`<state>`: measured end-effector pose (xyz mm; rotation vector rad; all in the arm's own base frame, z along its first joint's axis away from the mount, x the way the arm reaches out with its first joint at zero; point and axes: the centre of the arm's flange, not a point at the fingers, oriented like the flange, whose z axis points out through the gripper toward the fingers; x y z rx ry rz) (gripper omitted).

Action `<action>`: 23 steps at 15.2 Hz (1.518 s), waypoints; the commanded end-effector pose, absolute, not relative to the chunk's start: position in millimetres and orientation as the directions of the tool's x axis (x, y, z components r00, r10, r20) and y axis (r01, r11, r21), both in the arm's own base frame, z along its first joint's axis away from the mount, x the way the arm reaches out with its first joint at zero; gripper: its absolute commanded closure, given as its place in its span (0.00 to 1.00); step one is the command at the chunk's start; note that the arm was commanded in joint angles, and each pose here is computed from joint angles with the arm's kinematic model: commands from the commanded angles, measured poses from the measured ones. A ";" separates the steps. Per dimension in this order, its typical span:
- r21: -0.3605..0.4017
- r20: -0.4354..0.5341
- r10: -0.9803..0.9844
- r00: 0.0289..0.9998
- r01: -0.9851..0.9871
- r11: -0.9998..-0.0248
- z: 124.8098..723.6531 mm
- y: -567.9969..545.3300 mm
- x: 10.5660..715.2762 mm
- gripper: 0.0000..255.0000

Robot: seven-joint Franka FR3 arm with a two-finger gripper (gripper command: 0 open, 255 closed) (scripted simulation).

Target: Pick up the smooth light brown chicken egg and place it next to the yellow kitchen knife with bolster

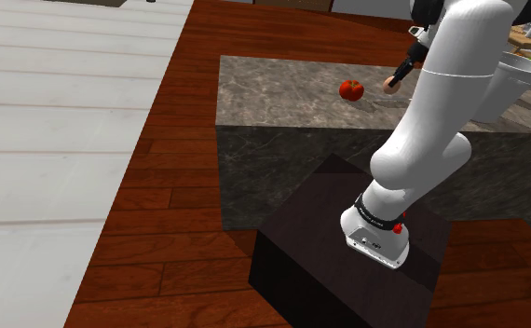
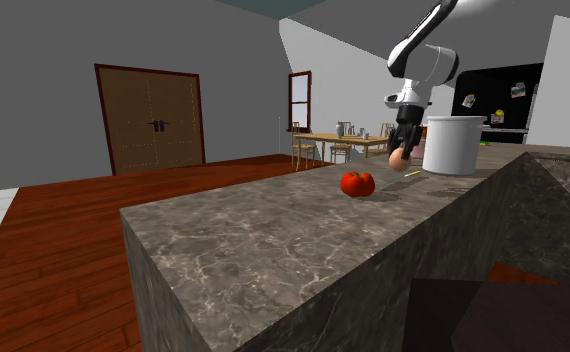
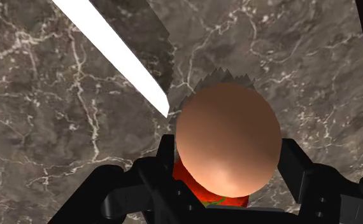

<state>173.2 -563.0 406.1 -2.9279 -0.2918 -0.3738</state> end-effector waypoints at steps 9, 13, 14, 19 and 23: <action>-0.147 0.264 0.171 0.949 0.215 -0.966 354.3 -562.8 173.6 1.00; -0.147 0.264 0.171 0.949 0.215 -0.966 342.1 -562.8 173.6 1.00; -0.147 0.264 0.171 0.949 0.215 -0.966 342.1 -562.8 173.6 1.00; -0.147 0.264 0.171 0.949 0.215 -0.966 342.1 -562.8 173.6 1.00; -0.147 0.264 0.171 0.949 0.215 -0.966 342.1 -562.8 173.6 0.00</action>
